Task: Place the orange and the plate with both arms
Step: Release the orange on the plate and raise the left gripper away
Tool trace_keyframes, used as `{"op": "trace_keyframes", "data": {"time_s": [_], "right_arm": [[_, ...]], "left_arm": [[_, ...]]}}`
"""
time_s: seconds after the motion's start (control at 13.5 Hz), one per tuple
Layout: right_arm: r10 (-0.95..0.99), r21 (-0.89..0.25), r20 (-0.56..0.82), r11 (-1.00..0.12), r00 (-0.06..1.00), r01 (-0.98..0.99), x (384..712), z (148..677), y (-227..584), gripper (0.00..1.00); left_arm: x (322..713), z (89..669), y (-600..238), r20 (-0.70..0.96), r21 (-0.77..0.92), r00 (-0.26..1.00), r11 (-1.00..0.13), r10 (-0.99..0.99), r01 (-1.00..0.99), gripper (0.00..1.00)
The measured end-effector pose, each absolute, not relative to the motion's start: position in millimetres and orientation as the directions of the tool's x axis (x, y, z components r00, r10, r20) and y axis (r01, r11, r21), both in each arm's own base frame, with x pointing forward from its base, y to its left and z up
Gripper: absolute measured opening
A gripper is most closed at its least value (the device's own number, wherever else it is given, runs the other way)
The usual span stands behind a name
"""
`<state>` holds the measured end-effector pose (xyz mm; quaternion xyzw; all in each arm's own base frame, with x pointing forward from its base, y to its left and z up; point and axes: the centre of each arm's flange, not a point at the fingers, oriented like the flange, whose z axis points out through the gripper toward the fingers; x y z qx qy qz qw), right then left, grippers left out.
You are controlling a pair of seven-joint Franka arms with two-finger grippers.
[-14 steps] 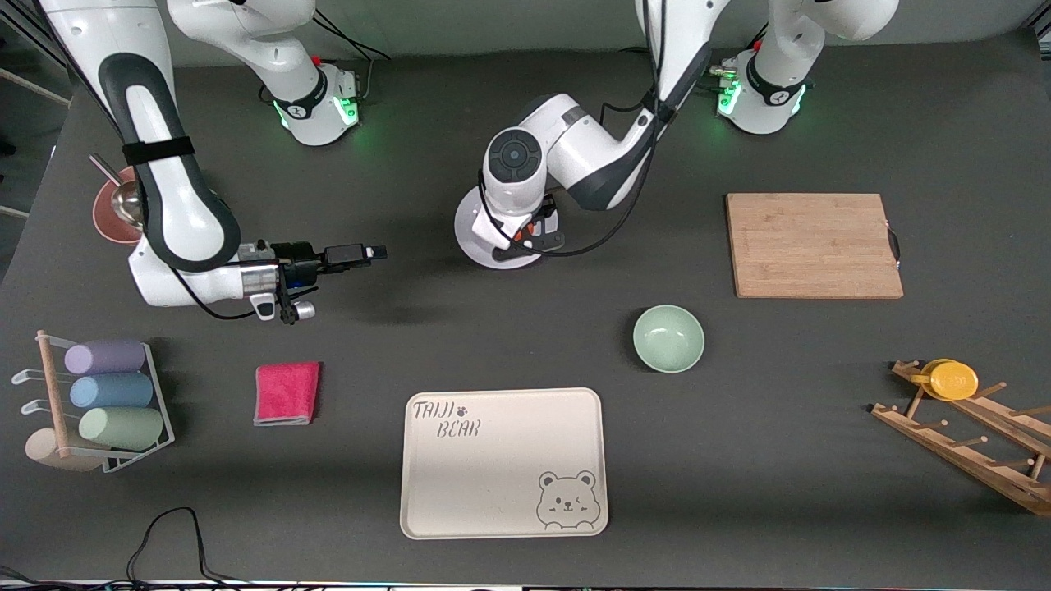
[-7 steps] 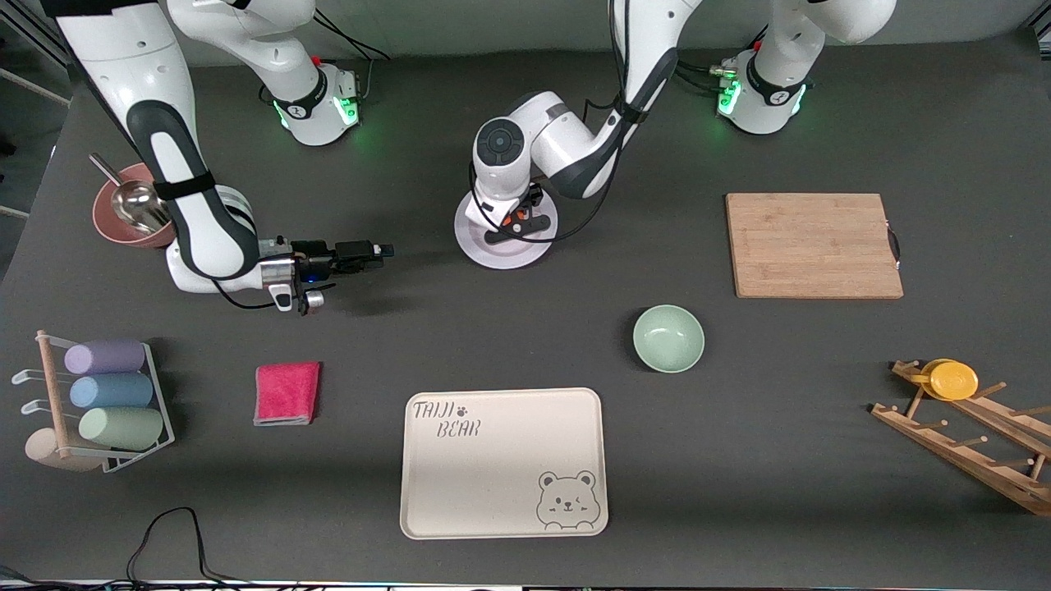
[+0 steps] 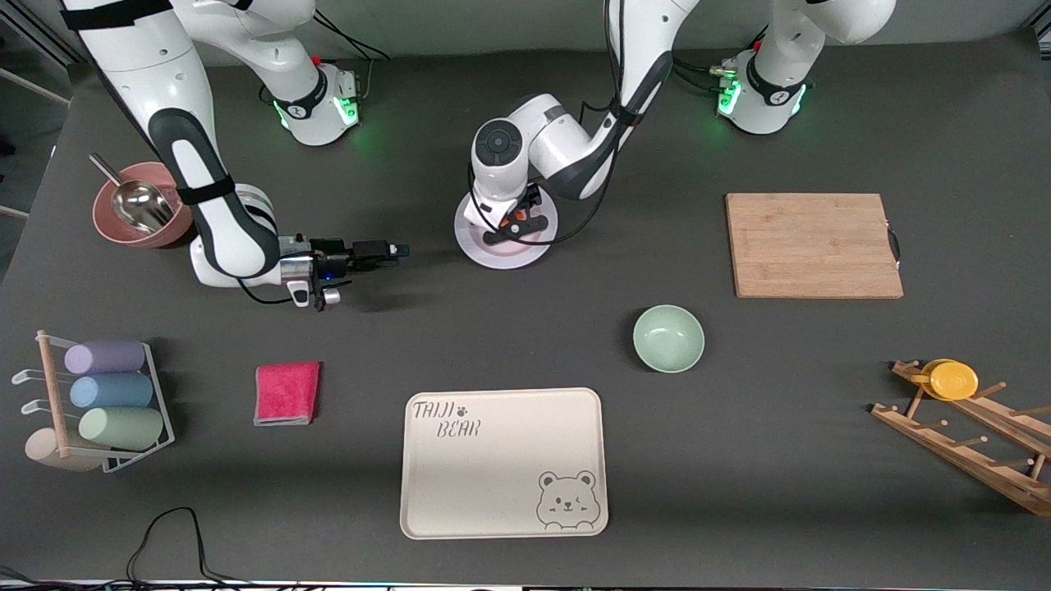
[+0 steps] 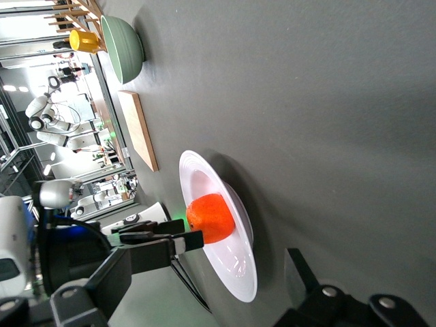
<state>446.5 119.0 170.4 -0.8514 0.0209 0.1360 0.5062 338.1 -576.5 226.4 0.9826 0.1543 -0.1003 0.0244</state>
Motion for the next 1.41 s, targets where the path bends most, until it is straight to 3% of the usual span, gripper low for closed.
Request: {"op": "trace_keyframes", "data": {"time_s": [0.3, 0.89, 1.11, 1.41], "right_arm": [[0.051, -0.860, -0.235, -0.476, 0.971, -0.184, 436, 163, 145, 1.00], [0.059, -0.862, -0.238, -0.473, 0.969, -0.183, 407, 143, 179, 1.00], [0.086, -0.865, -0.248, -0.468, 0.965, -0.180, 396, 131, 189, 1.00], [0.082, -0.878, -0.240, -0.443, 0.967, -0.180, 386, 115, 196, 1.00]], "left_arm": [[371, 269, -564, -0.186, 0.063, 0.920, -0.930, 0.345, 0.361, 1.00], [567, 462, -332, -0.191, -0.004, 0.921, -0.939, 0.338, 0.344, 1.00], [601, 485, -236, -0.188, -0.016, 0.936, -0.954, 0.298, 0.300, 1.00], [616, 519, -108, -0.193, 0.009, 0.962, -0.980, 0.193, 0.199, 1.00]]}}
